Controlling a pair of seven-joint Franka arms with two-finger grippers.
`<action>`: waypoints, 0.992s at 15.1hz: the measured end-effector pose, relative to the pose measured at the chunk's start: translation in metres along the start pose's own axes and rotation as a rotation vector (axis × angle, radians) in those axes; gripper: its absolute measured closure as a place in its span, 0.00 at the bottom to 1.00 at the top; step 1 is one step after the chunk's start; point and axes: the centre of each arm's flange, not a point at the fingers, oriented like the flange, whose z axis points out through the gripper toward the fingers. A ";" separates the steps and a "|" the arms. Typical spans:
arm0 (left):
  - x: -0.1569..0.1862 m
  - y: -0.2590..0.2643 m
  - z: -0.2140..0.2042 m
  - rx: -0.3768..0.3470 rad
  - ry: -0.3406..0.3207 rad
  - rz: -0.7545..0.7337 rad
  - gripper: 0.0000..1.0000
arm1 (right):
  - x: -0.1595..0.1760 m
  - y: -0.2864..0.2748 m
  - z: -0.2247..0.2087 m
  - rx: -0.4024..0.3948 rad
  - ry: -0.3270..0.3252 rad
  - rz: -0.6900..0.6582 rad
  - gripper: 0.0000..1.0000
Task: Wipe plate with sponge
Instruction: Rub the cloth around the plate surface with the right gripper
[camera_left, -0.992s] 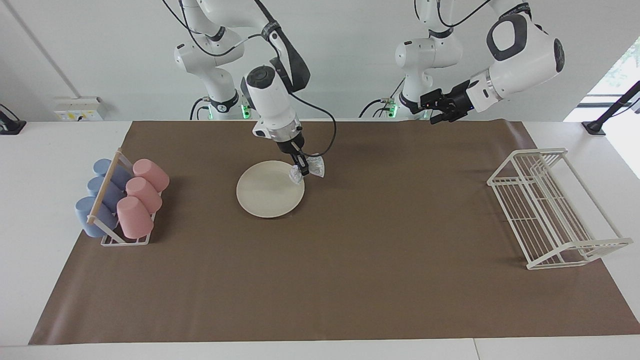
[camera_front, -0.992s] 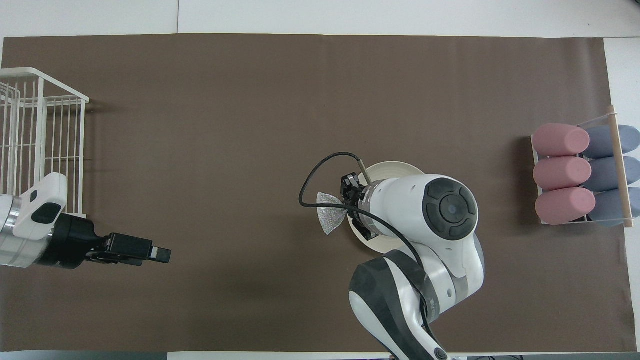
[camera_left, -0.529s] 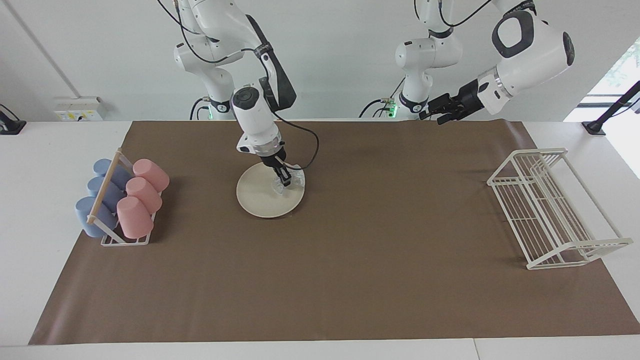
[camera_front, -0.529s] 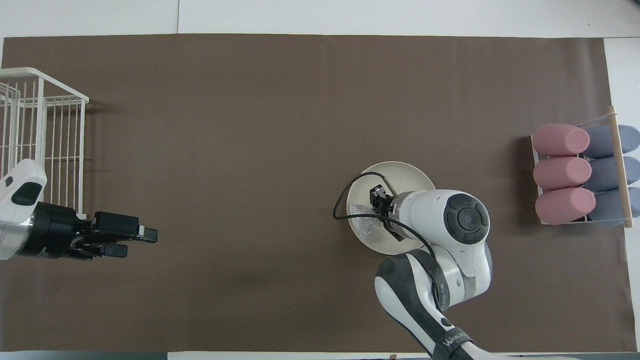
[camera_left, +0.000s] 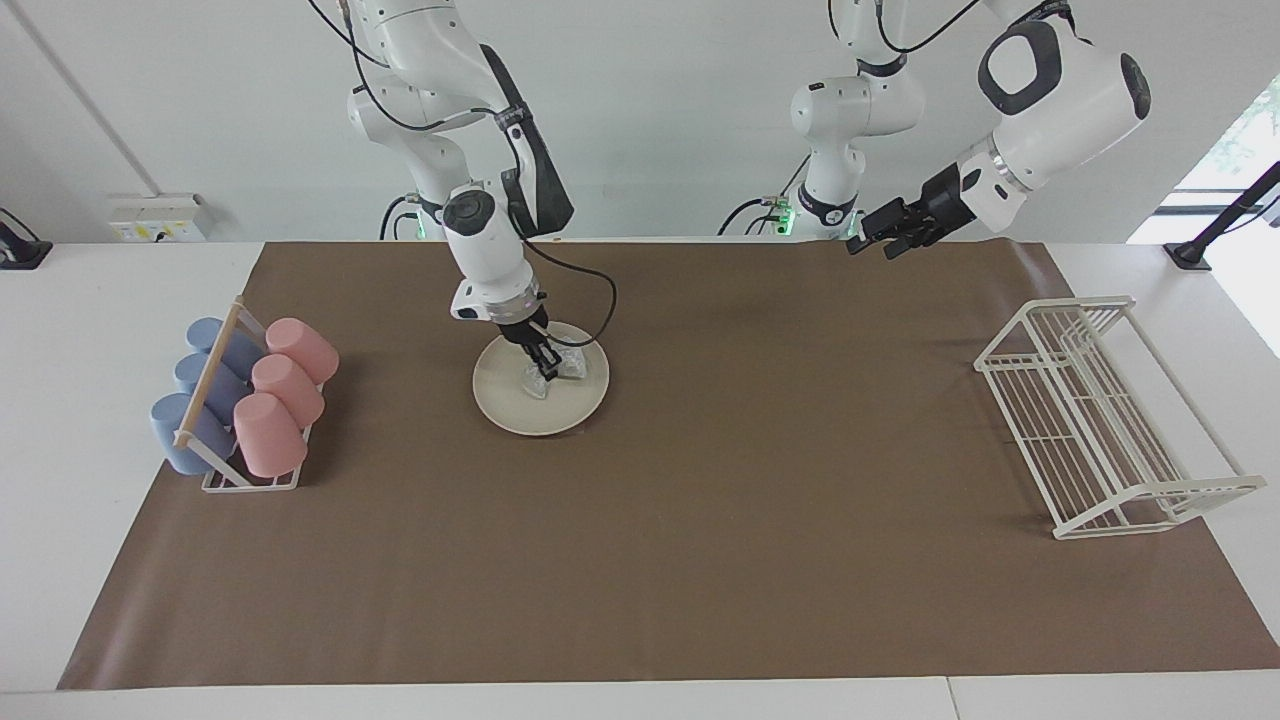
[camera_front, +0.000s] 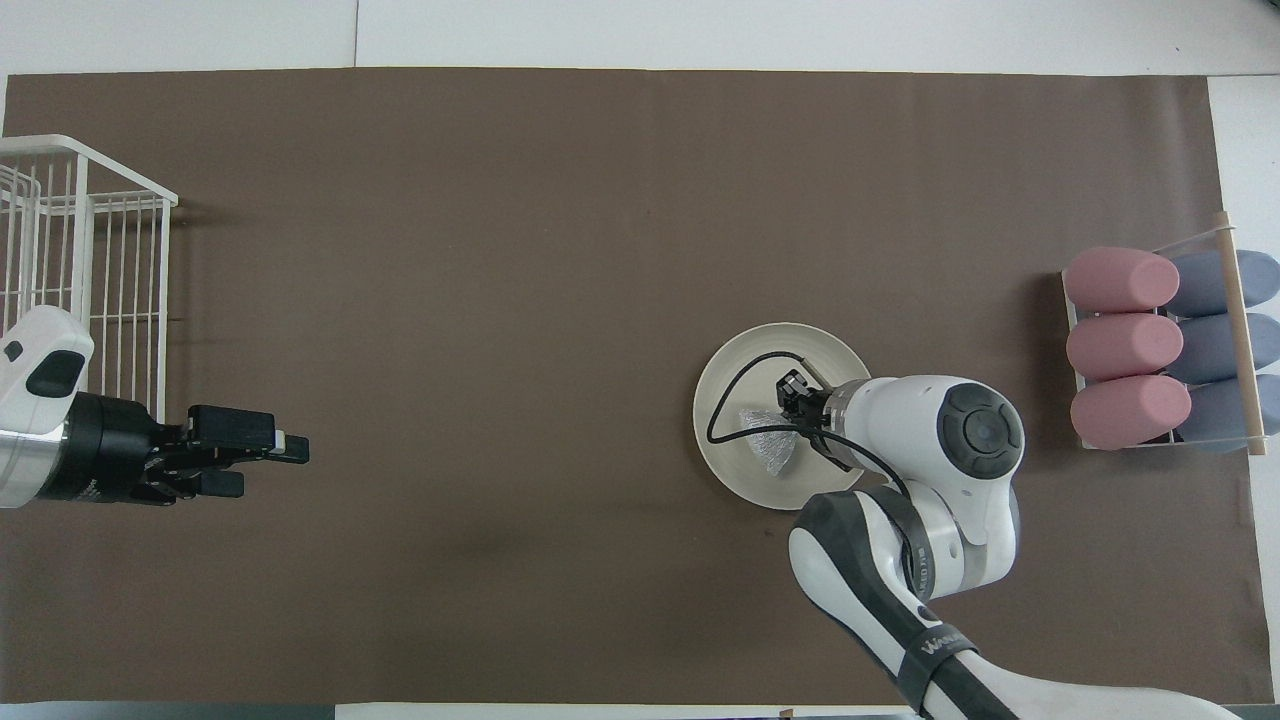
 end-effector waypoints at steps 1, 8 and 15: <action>0.000 -0.001 0.000 0.014 0.003 0.001 0.00 | 0.017 0.007 -0.002 0.001 0.006 -0.016 0.90; 0.011 0.004 -0.001 0.070 0.099 0.026 0.00 | 0.019 0.008 -0.002 0.003 0.003 -0.058 0.90; 0.001 0.042 0.022 0.106 0.092 0.106 0.00 | -0.053 -0.011 0.009 0.030 -0.057 0.017 0.90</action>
